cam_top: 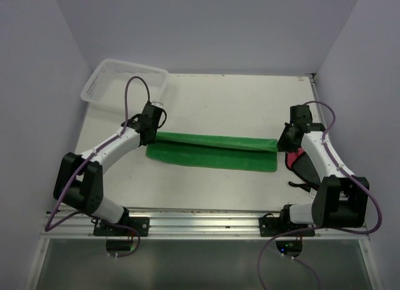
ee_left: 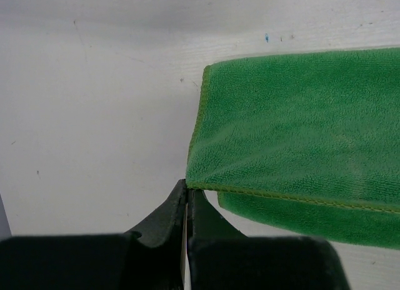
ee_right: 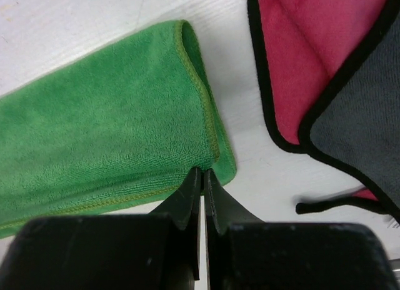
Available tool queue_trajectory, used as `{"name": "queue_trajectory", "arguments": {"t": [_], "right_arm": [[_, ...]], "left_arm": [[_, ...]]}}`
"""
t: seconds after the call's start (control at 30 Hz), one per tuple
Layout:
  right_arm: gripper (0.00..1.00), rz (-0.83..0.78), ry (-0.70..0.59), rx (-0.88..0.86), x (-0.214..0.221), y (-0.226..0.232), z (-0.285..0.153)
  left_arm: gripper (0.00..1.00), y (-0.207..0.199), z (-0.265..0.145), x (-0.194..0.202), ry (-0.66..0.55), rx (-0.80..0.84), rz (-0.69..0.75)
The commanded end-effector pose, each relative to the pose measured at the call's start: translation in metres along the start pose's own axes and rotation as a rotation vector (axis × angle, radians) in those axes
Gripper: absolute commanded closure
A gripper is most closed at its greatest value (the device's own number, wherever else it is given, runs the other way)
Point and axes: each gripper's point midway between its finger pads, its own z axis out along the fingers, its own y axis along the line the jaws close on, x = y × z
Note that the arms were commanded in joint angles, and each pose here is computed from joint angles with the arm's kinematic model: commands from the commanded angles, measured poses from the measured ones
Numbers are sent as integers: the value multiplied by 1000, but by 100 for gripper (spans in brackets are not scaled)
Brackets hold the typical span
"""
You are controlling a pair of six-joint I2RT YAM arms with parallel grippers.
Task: Roll the towels
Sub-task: Fold the towel
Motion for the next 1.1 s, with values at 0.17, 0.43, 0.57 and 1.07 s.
{"name": "queue_trajectory", "arguments": {"t": [0.17, 0.43, 0.57, 1.07], "right_arm": [[100, -29, 13, 34, 18, -16, 0], [100, -37, 49, 52, 31, -22, 11], [100, -48, 74, 68, 33, -24, 14], [81, -81, 110, 44, 43, -19, 16]], "left_arm": [[100, -9, -8, 17, 2, 6, 38], [100, -14, -3, 30, 24, -40, 88], [100, -13, -2, 32, 30, -52, 94], [72, -28, -9, 36, 16, -25, 146]]}}
